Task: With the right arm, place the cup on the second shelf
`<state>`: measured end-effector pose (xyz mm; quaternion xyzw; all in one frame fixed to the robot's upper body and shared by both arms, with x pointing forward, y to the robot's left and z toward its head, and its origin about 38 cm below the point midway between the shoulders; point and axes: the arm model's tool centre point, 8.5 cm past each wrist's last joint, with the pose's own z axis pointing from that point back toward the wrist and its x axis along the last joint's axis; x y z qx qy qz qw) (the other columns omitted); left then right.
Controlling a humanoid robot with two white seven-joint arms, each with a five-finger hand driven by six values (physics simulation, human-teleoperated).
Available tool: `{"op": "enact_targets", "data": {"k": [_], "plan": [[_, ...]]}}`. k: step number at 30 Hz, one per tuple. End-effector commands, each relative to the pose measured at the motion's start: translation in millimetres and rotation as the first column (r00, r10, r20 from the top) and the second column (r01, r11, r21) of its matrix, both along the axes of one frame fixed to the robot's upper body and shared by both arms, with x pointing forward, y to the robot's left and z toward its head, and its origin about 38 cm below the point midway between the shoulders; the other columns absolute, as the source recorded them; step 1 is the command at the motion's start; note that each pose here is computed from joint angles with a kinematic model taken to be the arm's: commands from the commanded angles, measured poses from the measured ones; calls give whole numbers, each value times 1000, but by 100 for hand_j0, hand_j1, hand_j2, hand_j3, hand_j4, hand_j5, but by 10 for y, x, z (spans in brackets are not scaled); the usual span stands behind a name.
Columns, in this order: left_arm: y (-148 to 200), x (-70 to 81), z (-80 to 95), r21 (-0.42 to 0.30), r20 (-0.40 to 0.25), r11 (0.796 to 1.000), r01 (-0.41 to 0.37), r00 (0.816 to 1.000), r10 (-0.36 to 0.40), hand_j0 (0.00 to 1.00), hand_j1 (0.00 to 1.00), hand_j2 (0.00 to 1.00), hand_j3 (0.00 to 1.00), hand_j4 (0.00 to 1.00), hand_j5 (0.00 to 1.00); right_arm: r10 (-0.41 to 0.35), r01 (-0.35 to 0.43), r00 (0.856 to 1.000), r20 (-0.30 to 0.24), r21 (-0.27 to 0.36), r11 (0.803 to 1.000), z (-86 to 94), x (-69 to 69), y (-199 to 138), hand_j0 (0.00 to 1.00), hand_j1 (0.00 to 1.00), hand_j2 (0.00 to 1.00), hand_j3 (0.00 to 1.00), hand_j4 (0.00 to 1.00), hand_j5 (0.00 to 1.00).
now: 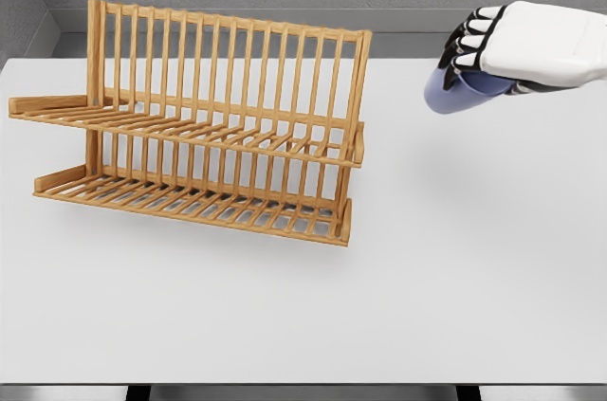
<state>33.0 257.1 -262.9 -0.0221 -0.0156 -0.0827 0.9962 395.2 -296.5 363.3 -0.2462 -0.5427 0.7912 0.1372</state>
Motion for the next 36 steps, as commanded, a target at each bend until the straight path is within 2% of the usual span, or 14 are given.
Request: {"op": "enact_targets", "data": {"k": [1, 4, 16, 25, 36], "plan": [[0, 0, 0, 0, 0, 1000, 0, 1000, 0, 100, 100, 100, 100, 100, 100, 6, -6, 1000, -9, 14, 1000, -8, -2, 19, 58, 58, 58, 58, 58, 58], [0, 10, 1, 0, 1, 1000, 0, 1000, 0, 100, 100, 100, 100, 100, 100, 44, -43, 999, -22, 47, 998, -88, 22, 176, 58, 58, 58, 58, 58, 58], [0, 0, 0, 0, 0, 1000, 0, 1000, 0, 100, 100, 100, 100, 100, 100, 77, -75, 996, -34, 60, 995, -145, 36, 306, 58, 58, 58, 58, 58, 58], [0, 10, 1, 0, 1, 1000, 0, 1000, 0, 100, 100, 100, 100, 100, 100, 103, -101, 994, -24, 86, 991, -76, 44, 392, 59, 59, 59, 59, 59, 59], [0, 0, 0, 0, 0, 1000, 0, 1000, 0, 100, 100, 100, 100, 100, 100, 193, -190, 981, -36, 78, 979, -119, 64, 753, 59, 59, 59, 59, 59, 59]]}}
